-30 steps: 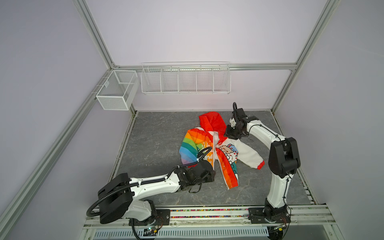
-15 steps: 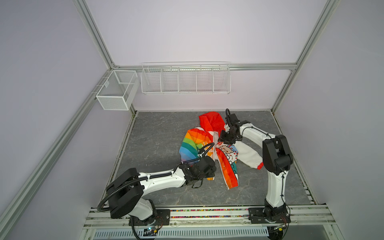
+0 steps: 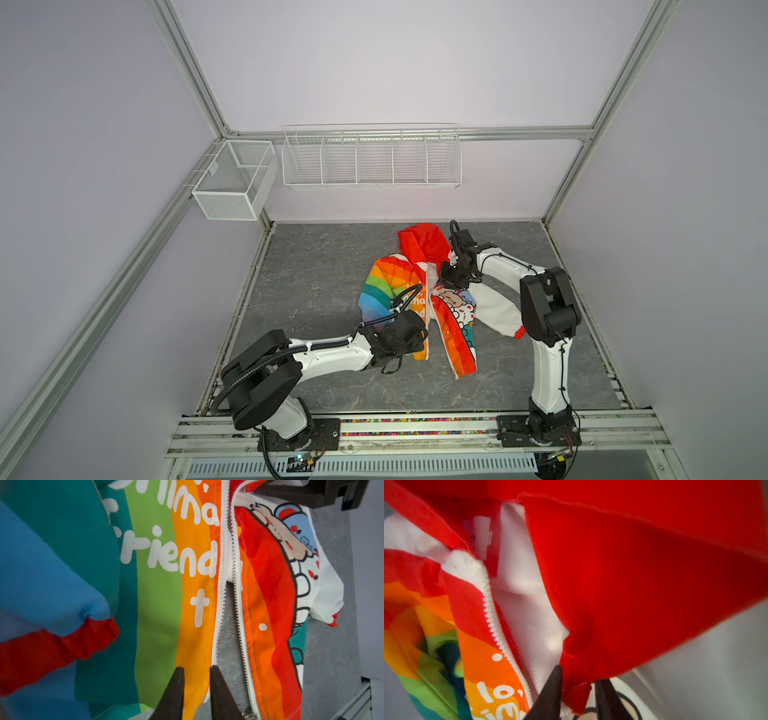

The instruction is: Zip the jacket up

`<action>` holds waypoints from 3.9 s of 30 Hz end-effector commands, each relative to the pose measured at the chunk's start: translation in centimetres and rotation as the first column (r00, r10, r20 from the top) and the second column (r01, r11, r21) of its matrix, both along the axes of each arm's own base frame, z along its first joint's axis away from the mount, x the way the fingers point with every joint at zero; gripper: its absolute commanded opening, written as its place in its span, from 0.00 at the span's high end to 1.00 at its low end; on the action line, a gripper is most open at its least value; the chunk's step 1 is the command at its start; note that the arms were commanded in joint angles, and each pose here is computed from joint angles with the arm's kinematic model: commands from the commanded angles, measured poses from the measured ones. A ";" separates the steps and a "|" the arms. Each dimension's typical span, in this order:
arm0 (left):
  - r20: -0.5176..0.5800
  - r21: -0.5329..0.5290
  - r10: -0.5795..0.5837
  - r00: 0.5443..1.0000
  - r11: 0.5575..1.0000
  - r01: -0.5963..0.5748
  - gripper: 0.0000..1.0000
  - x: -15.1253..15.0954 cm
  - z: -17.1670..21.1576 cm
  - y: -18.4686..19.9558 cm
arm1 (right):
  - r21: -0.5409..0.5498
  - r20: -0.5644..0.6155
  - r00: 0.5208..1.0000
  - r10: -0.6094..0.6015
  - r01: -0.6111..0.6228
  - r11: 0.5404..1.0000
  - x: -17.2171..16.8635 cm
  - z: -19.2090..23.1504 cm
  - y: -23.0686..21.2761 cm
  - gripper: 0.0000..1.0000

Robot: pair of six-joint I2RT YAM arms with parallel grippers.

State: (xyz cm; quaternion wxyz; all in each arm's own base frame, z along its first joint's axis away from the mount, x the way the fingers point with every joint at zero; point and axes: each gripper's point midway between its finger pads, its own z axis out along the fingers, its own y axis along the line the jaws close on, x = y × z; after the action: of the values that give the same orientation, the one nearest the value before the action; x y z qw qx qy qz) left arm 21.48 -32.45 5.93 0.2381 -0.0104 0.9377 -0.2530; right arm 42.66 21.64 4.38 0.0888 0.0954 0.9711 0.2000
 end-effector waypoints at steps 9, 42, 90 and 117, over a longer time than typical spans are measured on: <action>-0.058 0.012 0.032 0.998 0.999 -0.031 0.81 -0.4 -3.3 0.9 | 0.023 0.078 0.995 -0.068 0.066 0.998 2.2 4.3 -1.7 0.93; -0.079 0.011 0.049 0.996 0.999 -0.049 0.83 -0.7 -3.9 1.5 | -0.182 0.147 0.989 -0.017 0.044 0.982 7.1 7.0 -6.0 0.47; -0.100 0.004 0.069 0.993 0.998 -0.069 0.86 1.9 -3.7 1.9 | -0.188 -0.018 0.995 0.094 -0.096 0.977 -18.6 0.2 -7.2 0.93; -0.118 0.011 0.091 0.989 0.996 -0.090 0.89 2.1 -3.9 3.1 | -0.335 0.008 0.999 -0.051 0.051 0.941 -16.3 1.5 -14.2 0.54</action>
State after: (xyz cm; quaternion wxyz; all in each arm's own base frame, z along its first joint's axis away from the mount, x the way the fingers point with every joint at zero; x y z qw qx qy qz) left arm 23.94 -30.40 2.55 0.1999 -0.0649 0.9434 -0.2566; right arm 26.08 8.19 3.55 0.0829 0.0990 0.9907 0.0426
